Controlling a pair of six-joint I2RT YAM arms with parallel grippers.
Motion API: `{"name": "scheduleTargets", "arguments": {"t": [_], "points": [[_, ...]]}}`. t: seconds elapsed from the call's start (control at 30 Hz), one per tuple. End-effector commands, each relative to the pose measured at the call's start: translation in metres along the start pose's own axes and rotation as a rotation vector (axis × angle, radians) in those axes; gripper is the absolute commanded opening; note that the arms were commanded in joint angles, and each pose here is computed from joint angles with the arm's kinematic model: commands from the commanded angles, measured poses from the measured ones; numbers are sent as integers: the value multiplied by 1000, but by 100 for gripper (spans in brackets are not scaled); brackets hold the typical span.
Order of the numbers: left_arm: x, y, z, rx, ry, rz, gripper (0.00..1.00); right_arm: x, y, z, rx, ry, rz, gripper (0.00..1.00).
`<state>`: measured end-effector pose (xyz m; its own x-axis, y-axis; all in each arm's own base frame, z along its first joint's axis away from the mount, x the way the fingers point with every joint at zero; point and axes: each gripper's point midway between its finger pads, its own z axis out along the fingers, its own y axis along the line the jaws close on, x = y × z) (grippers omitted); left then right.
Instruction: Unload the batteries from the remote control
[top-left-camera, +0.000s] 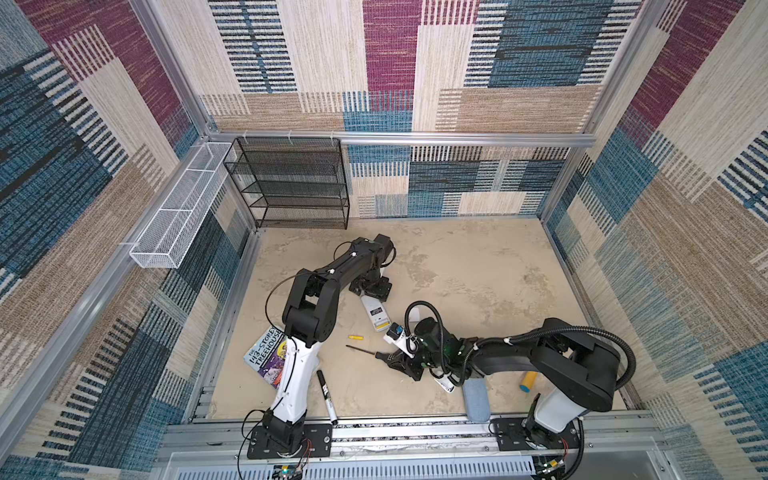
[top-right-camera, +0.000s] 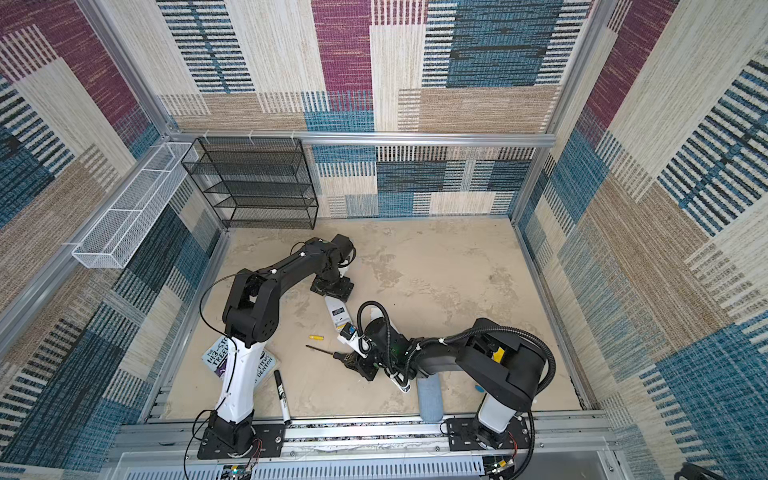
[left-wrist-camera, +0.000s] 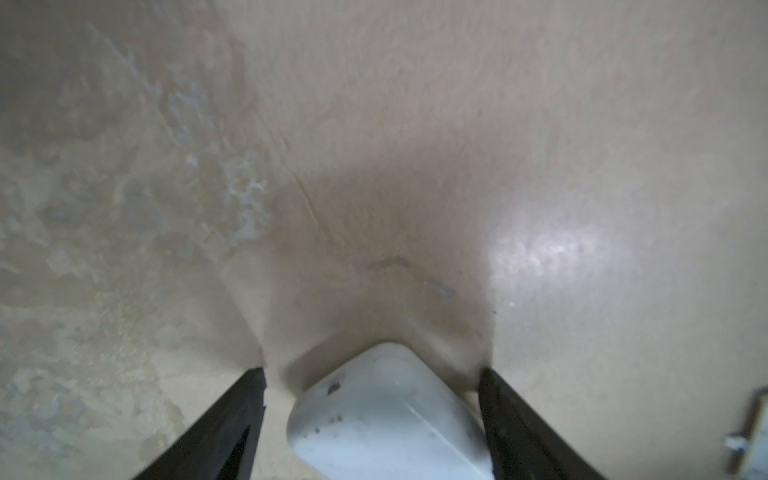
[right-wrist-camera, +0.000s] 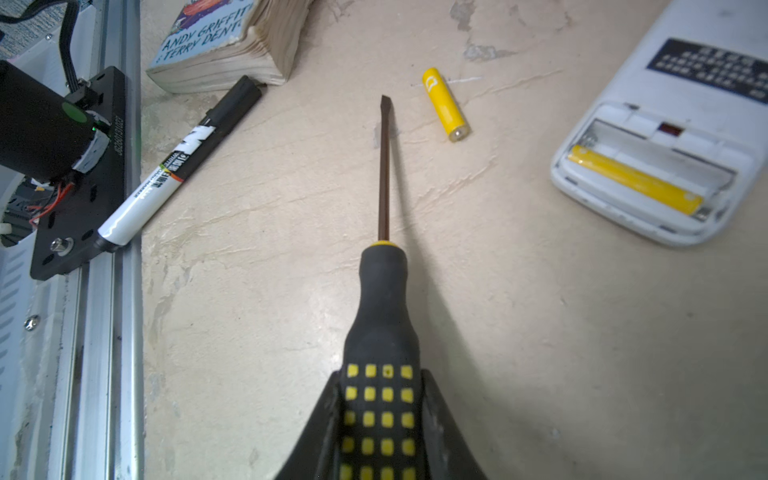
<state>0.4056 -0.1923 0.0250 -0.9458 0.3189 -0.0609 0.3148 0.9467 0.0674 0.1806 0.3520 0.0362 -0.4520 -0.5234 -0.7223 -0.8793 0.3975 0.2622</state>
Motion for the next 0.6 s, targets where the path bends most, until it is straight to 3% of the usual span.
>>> {"name": "scheduleTargets", "arguments": {"t": [0.0,0.17,0.37,0.57], "points": [[1,17,0,-64,7,-28,84,8,-2,-3,16,35,26,0],[-6,24,-3,-55,-7,-34,90,-1,2,-10,5,5,13,0],[-11,36,-3,-62,-13,-59,88,-20,7,-28,8,-58,13,0],[-5,49,0,-81,4,-80,85,-25,-8,-34,82,-37,62,0]]}}
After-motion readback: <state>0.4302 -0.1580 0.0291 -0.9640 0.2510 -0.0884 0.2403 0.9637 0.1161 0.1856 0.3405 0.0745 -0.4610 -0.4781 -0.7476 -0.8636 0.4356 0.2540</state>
